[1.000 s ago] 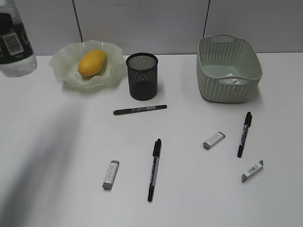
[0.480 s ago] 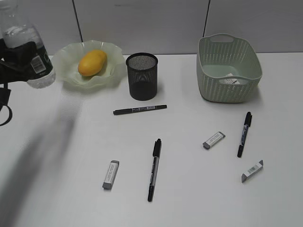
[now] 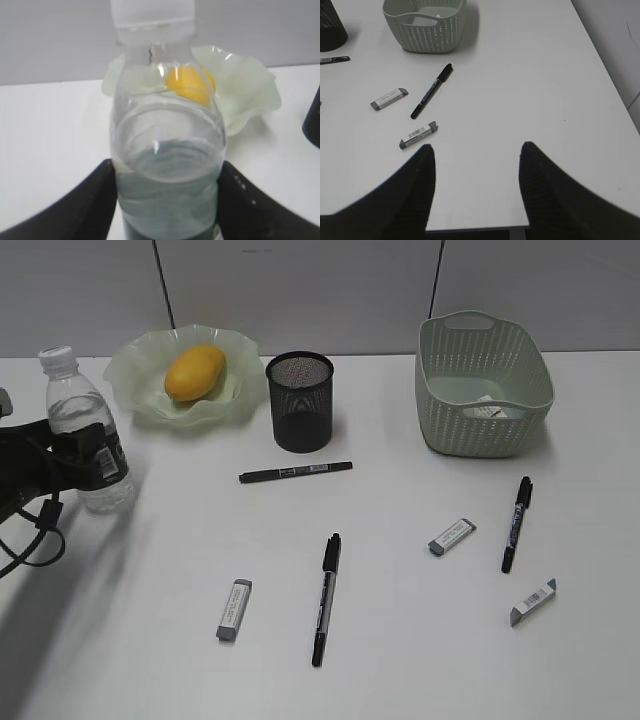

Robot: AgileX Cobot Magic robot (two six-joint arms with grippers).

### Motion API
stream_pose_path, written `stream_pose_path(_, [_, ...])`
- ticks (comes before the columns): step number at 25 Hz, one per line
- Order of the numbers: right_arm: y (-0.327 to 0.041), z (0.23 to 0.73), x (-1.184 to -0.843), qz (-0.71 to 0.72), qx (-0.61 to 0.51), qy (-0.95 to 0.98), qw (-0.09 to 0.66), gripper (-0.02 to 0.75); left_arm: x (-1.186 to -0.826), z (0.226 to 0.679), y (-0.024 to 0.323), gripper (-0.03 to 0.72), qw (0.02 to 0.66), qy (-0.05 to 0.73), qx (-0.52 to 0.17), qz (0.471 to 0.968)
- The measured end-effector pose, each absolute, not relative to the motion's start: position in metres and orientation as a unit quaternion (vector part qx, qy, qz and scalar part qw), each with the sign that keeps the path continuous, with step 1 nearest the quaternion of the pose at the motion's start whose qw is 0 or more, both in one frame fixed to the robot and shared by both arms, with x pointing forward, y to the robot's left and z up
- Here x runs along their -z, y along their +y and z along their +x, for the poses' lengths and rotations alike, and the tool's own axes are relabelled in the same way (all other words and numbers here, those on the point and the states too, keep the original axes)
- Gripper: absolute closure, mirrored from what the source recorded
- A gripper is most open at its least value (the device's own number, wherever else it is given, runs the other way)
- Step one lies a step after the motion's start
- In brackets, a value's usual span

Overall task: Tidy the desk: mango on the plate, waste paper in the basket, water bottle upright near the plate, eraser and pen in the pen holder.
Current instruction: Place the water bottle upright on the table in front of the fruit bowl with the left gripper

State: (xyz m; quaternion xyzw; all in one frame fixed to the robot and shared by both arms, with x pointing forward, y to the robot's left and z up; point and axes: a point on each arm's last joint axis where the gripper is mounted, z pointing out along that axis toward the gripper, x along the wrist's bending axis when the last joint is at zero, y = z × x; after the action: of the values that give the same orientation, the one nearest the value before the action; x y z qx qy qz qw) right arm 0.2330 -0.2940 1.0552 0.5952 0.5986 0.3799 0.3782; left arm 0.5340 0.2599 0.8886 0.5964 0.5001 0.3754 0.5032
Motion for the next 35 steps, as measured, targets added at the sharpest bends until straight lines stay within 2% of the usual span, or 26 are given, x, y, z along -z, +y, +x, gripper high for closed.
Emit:
stream_pose_path(17, [-0.294, 0.233, -1.055, 0.595, -0.380, 0.598, 0.378, 0.308, -0.875, 0.536, 0.257, 0.245, 0.522, 0.482, -0.381, 0.592])
stream_pose_path(21, [-0.294, 0.233, -1.055, 0.595, -0.380, 0.598, 0.378, 0.309, -0.872, 0.535, 0.255, 0.123, 0.518, 0.477, -0.367, 0.608])
stream_pose_path(23, [-0.294, 0.233, -1.055, 0.595, -0.380, 0.598, 0.378, 0.309, -0.867, 0.533, 0.253, 0.091, 0.511, 0.475, -0.352, 0.624])
stream_pose_path(29, [-0.294, 0.233, -1.055, 0.595, -0.380, 0.598, 0.378, 0.309, -0.875, 0.522, 0.253, 0.076, 0.509, 0.474, -0.350, 0.627])
stream_pose_path(35, [-0.294, 0.233, -1.055, 0.595, -0.380, 0.598, 0.378, 0.309, -0.904, 0.493, 0.260, 0.079, 0.494, 0.486, -0.360, 0.625])
